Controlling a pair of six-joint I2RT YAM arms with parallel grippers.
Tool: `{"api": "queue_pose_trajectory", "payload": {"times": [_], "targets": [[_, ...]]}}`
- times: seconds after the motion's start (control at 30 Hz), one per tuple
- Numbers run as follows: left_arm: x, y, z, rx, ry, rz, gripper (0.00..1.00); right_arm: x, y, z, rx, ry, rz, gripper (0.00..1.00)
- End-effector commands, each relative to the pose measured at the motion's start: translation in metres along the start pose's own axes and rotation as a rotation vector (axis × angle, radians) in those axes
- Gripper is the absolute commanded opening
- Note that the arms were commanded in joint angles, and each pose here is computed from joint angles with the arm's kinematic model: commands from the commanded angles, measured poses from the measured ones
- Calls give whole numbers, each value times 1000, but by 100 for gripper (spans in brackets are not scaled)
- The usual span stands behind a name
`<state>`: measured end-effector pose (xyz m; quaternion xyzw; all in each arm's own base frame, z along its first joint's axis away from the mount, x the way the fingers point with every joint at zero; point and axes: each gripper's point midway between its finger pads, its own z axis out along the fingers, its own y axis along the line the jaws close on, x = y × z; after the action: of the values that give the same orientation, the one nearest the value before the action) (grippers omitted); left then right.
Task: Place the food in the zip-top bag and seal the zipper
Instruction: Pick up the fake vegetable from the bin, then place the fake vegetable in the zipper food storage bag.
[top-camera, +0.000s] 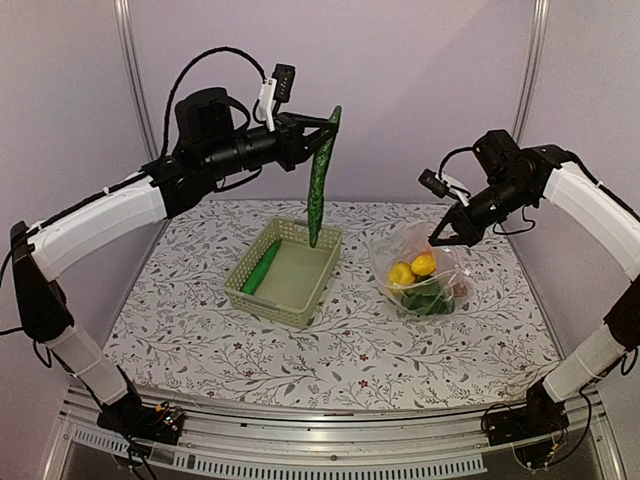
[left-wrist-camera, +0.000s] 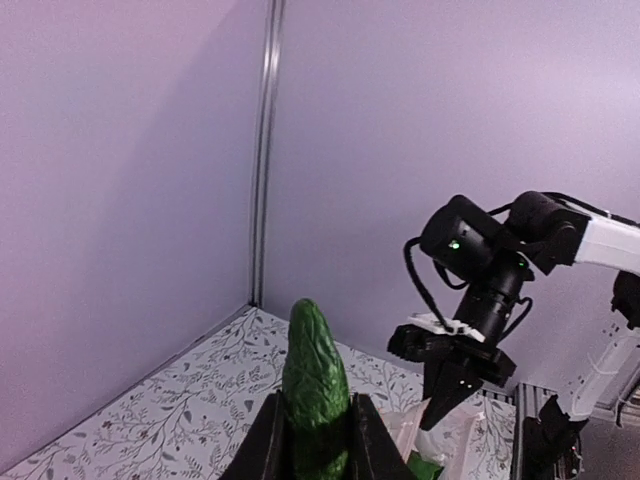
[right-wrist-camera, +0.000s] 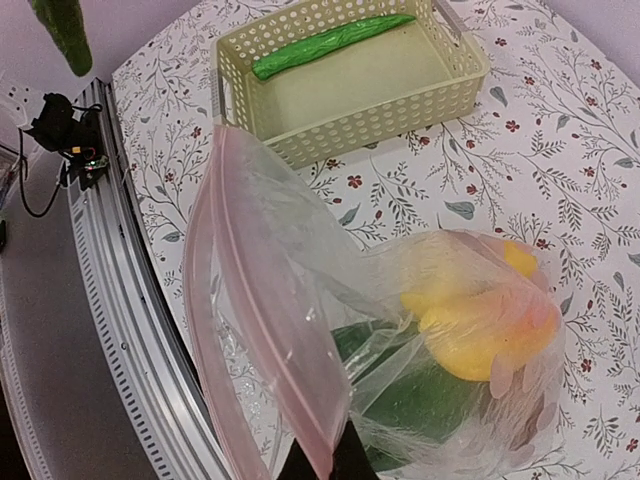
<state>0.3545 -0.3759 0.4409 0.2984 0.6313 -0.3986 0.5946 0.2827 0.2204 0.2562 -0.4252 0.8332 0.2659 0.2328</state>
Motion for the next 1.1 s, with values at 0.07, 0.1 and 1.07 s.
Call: {"api": "queue_pose_trajectory", "payload": {"times": [0.07, 0.1, 1.07], "targets": [[-30, -111, -2, 325, -281, 153, 0, -16, 28, -14, -109, -56, -37, 1], [-31, -122, -1, 350, -304, 167, 0, -17, 30, -15, -119, -60, -37, 1], [89, -164, 69, 313, -659, 305, 0, -35, 43, -30, -162, -117, -52, 0]]}}
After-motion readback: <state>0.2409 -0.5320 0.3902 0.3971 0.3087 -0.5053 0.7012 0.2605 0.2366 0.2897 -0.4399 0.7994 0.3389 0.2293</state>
